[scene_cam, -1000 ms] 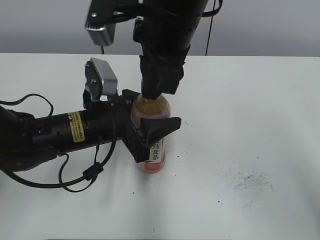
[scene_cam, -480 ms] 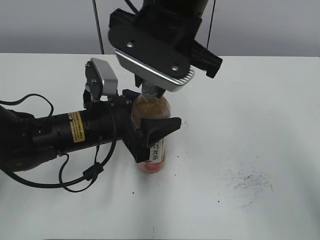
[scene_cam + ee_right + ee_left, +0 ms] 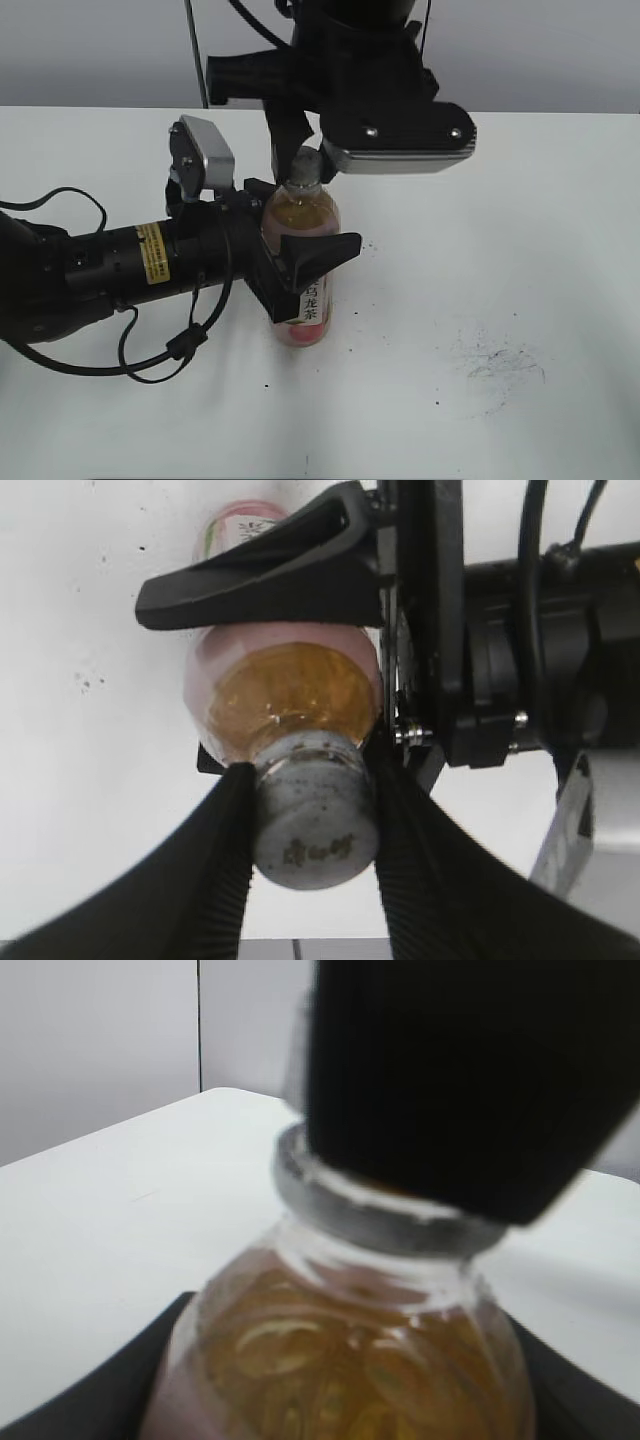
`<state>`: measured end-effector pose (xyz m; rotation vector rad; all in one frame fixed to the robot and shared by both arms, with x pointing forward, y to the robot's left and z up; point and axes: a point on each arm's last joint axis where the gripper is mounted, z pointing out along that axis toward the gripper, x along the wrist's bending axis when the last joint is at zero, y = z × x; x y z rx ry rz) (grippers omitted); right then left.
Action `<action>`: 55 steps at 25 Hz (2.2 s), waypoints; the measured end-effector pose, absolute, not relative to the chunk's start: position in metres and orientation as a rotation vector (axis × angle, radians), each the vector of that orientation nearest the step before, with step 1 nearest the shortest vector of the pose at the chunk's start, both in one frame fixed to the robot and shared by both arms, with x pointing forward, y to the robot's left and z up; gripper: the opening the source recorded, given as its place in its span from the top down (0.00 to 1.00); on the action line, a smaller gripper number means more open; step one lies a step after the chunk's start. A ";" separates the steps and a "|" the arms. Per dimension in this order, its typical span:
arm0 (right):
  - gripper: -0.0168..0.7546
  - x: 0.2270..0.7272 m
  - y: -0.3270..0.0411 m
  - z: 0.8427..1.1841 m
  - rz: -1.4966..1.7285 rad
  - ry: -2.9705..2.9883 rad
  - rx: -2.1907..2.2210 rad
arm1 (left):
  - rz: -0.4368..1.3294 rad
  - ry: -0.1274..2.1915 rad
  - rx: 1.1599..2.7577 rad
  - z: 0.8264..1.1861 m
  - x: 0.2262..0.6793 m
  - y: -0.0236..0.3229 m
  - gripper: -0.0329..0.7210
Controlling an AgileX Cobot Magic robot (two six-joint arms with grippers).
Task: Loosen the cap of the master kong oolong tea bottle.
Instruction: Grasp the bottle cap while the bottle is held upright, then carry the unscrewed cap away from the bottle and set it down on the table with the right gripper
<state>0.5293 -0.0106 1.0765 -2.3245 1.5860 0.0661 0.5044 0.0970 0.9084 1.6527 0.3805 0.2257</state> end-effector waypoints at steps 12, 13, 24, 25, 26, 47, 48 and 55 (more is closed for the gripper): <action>0.62 0.529 -0.010 1.077 0.001 1.235 -2.522 | 0.225 0.384 1.652 0.908 0.505 0.097 0.36; 0.62 0.529 -0.010 1.077 -0.003 1.213 -2.533 | 0.225 0.384 1.652 0.908 0.505 0.097 0.36; 0.62 0.529 -0.009 1.080 -0.002 1.158 -2.547 | 0.225 0.385 1.652 0.908 0.505 0.097 0.36; 0.62 0.530 -0.009 1.081 -0.003 1.157 -2.547 | 0.225 0.384 1.651 0.908 0.505 0.097 0.36; 0.63 0.530 -0.008 1.083 -0.009 1.151 -2.542 | 0.224 0.385 1.651 0.908 0.505 0.097 0.36; 0.63 0.587 -0.091 1.075 0.024 2.540 -1.272 | 0.226 0.385 1.651 0.908 0.505 0.097 0.36; 0.63 0.591 -0.100 1.071 0.038 2.607 -1.172 | 0.226 0.385 1.651 0.908 0.505 0.097 0.36; 0.63 0.620 -0.136 1.021 0.245 3.016 -0.239 | 0.226 0.385 1.651 0.908 0.505 0.097 0.36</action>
